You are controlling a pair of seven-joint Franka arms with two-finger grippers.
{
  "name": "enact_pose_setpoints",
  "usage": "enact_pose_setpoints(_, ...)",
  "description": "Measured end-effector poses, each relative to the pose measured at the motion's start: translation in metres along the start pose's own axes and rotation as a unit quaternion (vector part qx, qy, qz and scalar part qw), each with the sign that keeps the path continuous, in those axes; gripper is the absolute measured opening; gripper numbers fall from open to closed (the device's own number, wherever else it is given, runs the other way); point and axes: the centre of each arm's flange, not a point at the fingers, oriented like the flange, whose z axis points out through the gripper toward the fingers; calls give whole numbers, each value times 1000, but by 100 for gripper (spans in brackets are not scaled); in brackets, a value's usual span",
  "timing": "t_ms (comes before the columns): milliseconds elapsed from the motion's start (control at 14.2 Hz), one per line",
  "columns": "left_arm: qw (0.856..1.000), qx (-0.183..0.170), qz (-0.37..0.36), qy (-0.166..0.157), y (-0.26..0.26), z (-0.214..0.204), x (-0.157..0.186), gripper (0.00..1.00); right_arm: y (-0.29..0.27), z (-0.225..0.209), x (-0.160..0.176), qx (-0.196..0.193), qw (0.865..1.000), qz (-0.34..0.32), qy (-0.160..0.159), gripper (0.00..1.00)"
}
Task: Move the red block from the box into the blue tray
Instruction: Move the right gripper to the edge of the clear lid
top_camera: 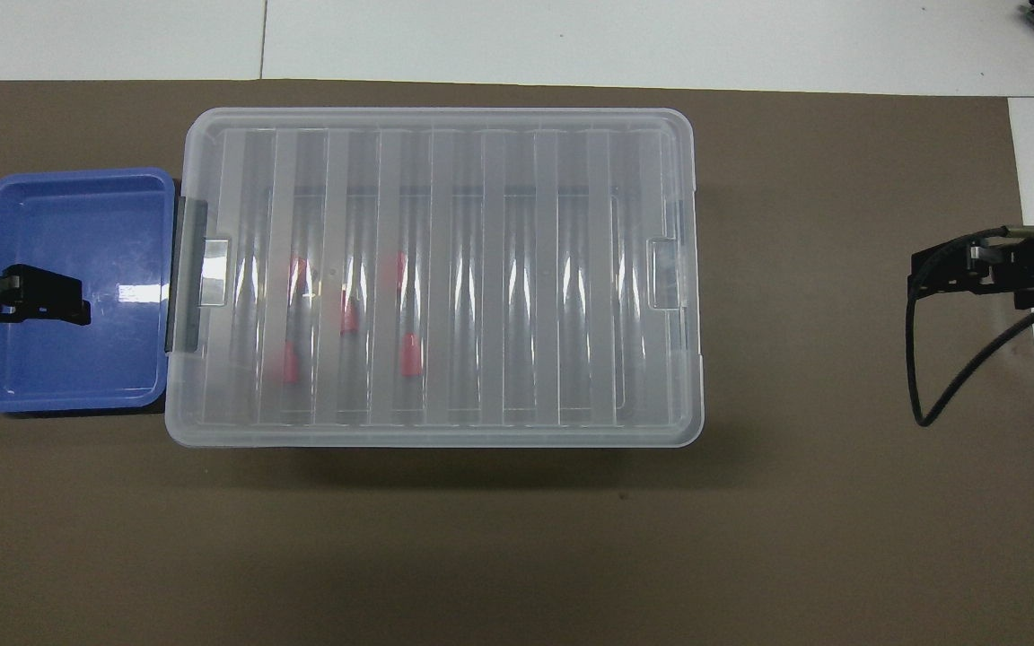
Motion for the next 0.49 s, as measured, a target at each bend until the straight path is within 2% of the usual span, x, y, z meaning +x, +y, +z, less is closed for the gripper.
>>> enact_pose_setpoints(281,1000,0,0,0,0,0,0,100,0,0,0,0,1000,0,0,100)
enact_pose_setpoints(491,1000,0,0,0,0,0,0,100,-2,0,4,3,1000,-1,17,100)
